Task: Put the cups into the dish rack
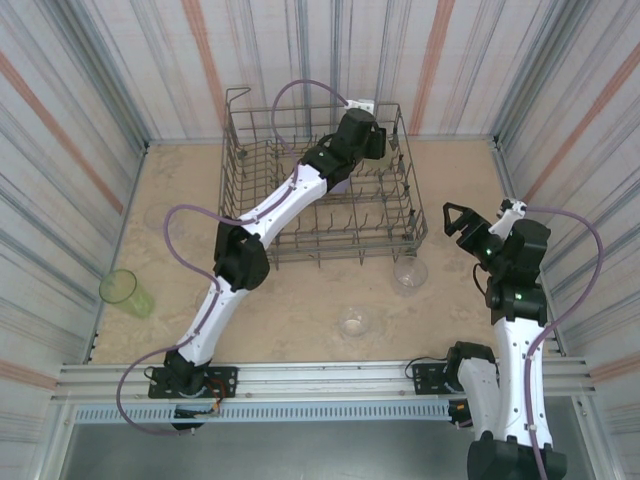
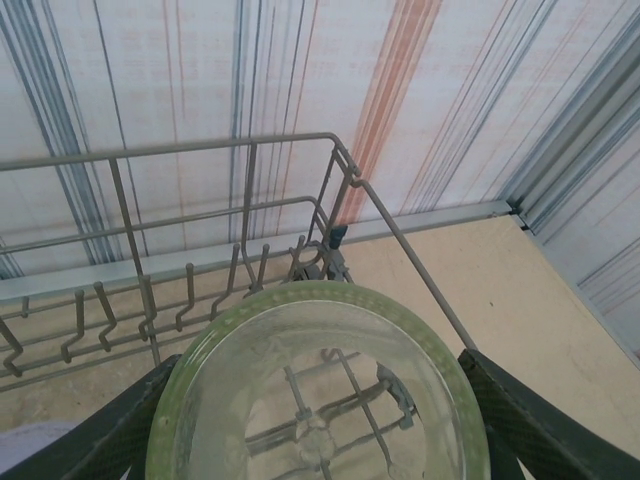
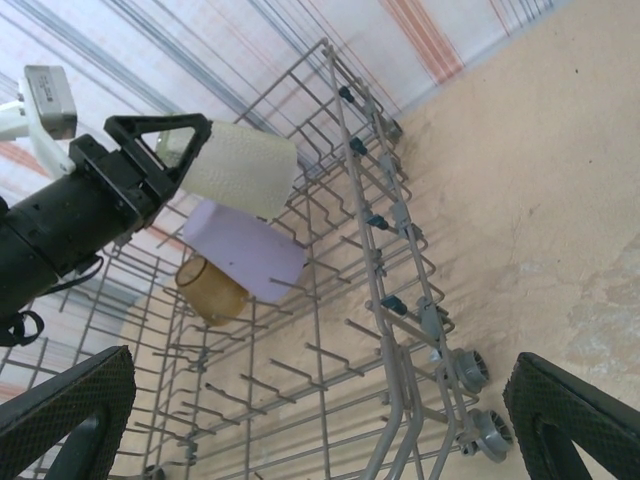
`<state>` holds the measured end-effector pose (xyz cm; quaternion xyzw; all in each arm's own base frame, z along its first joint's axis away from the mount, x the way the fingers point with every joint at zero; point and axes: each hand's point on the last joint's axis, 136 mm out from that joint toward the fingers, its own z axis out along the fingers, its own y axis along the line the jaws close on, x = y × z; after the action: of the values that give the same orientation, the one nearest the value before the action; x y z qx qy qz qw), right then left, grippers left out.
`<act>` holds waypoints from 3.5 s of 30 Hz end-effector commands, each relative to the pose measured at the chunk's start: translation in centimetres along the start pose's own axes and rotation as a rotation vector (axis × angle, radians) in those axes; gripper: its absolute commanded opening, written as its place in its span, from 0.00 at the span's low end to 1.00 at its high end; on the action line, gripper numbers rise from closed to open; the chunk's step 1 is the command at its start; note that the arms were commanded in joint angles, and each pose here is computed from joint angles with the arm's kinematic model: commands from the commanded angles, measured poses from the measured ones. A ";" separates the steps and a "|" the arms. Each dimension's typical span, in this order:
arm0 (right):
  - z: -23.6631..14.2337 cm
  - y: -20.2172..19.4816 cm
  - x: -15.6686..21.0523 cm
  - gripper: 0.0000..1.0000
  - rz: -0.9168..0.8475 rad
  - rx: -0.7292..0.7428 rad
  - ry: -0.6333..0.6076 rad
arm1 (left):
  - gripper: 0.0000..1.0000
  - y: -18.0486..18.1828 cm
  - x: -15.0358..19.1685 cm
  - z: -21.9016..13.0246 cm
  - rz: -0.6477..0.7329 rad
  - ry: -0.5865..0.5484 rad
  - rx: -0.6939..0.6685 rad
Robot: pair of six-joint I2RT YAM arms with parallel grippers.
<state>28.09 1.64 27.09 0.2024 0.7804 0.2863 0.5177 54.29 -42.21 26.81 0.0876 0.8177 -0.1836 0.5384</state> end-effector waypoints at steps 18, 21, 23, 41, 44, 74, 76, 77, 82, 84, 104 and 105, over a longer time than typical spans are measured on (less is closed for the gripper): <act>1.4 -1.2 0.5 0.99 -0.009 0.009 0.015 | 0.00 1.4 0.9 2.6 0.085 -0.047 -0.059; 1.4 -1.3 0.5 0.99 -0.013 0.011 0.015 | 0.00 1.7 1.6 3.1 0.065 -0.032 -0.053; 1.4 -1.3 0.4 0.99 -0.017 0.015 0.012 | 0.00 2.0 1.8 3.4 0.055 -0.028 -0.055; 1.6 -1.7 0.5 0.99 -0.019 0.025 0.009 | 0.18 2.9 4.7 5.4 0.026 0.022 -0.036; 1.7 -1.7 0.5 0.99 -0.019 0.024 0.010 | 0.25 2.6 4.9 5.6 0.026 0.020 -0.026; 1.7 -1.9 0.5 0.99 -0.018 0.029 0.006 | 0.84 0.3 5.8 6.2 0.041 0.008 0.073; 1.7 -1.8 0.5 0.99 -0.019 0.026 0.007 | 0.87 0.3 5.5 6.0 0.034 0.003 0.074; 1.7 -1.8 0.5 0.99 -0.019 0.025 0.007 | 0.89 0.2 5.3 6.0 0.028 -0.001 0.076; 1.5 -1.6 0.5 0.99 -0.016 0.019 0.010 | 0.97 -0.2 3.4 4.8 0.007 -0.033 0.091; 1.4 -1.4 0.5 0.99 -0.015 0.018 0.011 | 0.99 -0.3 2.5 4.2 -0.001 -0.048 0.096; 0.0 0.1 0.2 0.99 0.038 0.017 0.053 | 0.99 -0.6 -6.5 -6.2 -0.024 -0.153 0.127; -0.1 0.2 0.3 0.99 0.046 0.015 0.059 | 0.99 -0.5 -6.8 -6.9 -0.021 -0.155 0.128</act>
<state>28.53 1.57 25.91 0.2156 0.7950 0.2855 0.4900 52.72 -40.70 31.08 0.1062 0.7816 -0.2315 0.5694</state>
